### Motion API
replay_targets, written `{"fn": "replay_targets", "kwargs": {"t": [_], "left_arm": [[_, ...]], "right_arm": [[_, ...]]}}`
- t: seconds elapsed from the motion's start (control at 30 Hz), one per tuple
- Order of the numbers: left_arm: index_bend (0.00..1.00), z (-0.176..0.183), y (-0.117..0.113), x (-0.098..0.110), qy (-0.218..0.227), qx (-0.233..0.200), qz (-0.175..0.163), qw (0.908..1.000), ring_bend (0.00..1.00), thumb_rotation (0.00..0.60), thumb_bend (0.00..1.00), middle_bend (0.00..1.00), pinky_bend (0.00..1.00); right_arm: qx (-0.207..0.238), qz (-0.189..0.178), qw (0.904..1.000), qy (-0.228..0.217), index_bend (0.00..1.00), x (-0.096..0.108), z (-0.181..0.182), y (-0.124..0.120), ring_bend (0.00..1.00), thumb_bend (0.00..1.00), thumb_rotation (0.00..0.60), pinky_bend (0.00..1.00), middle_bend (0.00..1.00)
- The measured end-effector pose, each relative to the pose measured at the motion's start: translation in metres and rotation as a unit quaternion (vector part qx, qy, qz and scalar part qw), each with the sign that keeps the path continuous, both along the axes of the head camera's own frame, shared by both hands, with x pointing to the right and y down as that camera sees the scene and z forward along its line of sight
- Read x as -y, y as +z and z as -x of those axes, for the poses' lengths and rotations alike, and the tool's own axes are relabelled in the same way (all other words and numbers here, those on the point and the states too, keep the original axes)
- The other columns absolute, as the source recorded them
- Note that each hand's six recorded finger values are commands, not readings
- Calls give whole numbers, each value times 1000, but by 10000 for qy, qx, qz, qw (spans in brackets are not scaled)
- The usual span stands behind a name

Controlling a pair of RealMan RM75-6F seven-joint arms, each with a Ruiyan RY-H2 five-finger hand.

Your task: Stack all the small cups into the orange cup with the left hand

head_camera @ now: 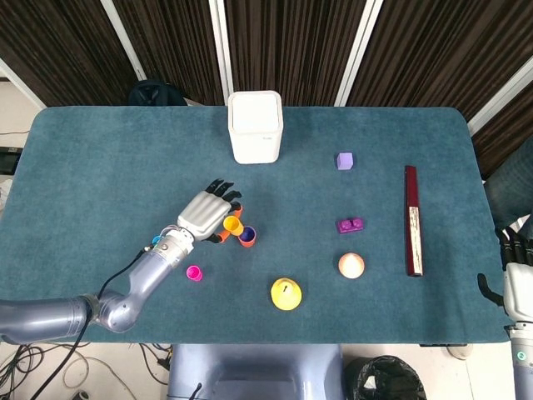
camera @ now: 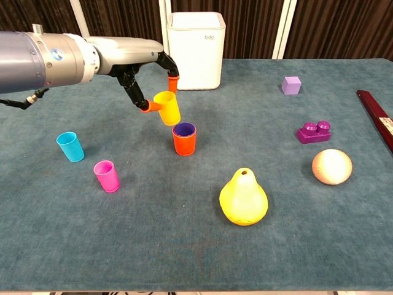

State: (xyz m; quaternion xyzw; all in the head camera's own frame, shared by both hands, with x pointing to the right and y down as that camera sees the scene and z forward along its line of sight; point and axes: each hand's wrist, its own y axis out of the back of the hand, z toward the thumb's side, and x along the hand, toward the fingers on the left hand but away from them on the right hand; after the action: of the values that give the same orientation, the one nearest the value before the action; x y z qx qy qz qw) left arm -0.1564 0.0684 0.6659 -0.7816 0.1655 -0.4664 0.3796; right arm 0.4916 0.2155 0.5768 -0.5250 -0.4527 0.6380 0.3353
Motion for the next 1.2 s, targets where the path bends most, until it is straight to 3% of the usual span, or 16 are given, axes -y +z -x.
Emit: {"fn": "replay_targets", "kwargs": {"t": [0.73,1.2], "left_arm": [[456,-21,11,-7,151,121,-110,9998,0,600,336,179,0],[267,-23,22,-11,207,333,-48,9992,0,600,322,166,0]], "right_arm": [[31,-81,10000,40,59,1,-3,-5,64,430,600,0,0],[45,-124,9999,86,59,1,-5,-8,63,430,600,0,0]]}}
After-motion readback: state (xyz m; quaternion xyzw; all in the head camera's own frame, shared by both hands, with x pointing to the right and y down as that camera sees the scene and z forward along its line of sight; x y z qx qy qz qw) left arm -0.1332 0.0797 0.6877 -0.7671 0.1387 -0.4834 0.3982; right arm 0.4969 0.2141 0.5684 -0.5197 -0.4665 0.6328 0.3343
